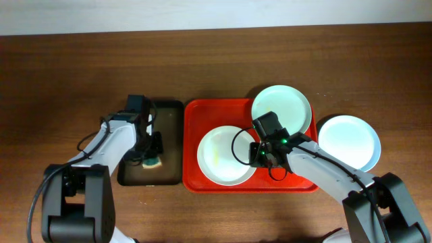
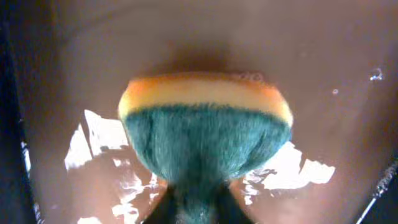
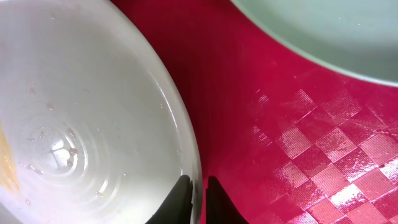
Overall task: Clean dirty plates on tray and stack at the side
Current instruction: 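Grasp the green-and-yellow sponge with the left gripper and lift it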
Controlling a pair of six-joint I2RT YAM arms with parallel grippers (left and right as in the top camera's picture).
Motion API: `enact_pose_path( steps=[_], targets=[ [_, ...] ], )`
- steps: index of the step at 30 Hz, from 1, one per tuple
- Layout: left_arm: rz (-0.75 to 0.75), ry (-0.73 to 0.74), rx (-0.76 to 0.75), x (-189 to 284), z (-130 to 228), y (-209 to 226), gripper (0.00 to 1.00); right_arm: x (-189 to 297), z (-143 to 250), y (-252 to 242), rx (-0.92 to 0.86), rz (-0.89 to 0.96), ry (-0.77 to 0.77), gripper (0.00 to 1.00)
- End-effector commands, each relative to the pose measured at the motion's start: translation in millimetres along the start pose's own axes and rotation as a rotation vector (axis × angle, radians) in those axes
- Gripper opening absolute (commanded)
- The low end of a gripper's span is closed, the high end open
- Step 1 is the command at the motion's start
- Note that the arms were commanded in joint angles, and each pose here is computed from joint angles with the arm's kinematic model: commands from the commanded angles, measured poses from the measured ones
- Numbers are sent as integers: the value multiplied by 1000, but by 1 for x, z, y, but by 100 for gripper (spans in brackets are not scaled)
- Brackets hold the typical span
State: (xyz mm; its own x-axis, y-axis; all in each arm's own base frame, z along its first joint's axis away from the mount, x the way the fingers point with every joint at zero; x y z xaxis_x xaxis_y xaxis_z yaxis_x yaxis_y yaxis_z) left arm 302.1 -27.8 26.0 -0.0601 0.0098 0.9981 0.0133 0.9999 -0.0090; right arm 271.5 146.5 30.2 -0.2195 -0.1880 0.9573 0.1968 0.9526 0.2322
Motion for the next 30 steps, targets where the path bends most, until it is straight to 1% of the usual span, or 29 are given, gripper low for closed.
enact_pose_path(
  steps=[1,2,3,4,5,6,7,8,9,10,11,13,17,20,25,30],
  targets=[
    [83,25,-73,-8,8,-12,0,1,-4,3,12,1,-12,11],
    [104,12,-122,3,4,-15,0,1,-3,3,12,1,-11,11],
    [104,-18,-124,13,-2,-16,0,1,-3,3,13,1,-11,15],
    [106,-77,-127,29,-11,-17,0,1,-4,3,13,1,-11,17],
    [107,-144,-130,48,-19,-17,0,1,-3,3,13,1,-11,25],
    [107,-216,-134,69,-25,-18,0,1,-3,3,12,1,-10,39],
    [108,-273,-137,85,-28,-18,0,1,-2,2,11,4,-3,43],
    [109,-317,-141,99,-28,-19,0,1,-1,2,11,4,1,44],
    [110,-371,-145,117,-27,-19,0,1,0,2,11,6,4,42],
    [110,-397,-147,125,-27,-19,0,1,0,2,11,6,4,22],
    [110,-430,-148,135,-26,-19,0,1,-1,2,11,6,3,4],
    [110,-434,-149,136,-25,-19,0,1,-1,2,11,6,3,4],
    [110,-380,-146,118,-20,-19,0,1,-1,2,11,7,3,4],
    [109,-319,-142,100,-13,-18,0,1,-1,1,11,7,3,4],
    [117,-244,-139,78,-10,-19,0,1,-1,2,11,7,3,4],
    [115,-114,-132,41,-4,-18,0,1,-1,1,11,7,3,4]
  ],
)
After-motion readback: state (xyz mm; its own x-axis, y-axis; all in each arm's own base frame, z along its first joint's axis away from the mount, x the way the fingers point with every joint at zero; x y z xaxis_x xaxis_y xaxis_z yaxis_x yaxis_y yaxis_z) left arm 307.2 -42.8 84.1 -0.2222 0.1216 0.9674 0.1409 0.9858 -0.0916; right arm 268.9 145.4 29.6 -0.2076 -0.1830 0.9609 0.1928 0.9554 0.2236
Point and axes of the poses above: each gripper's point midway between its finger pads, its own x axis back along the fingers, its own y axis along the line the jaws close on, z = x × y, the point moved 2 cm from there along x, back along the fingers, and after that the axes turned 9 degrees about -x, right-handed, at the moved point
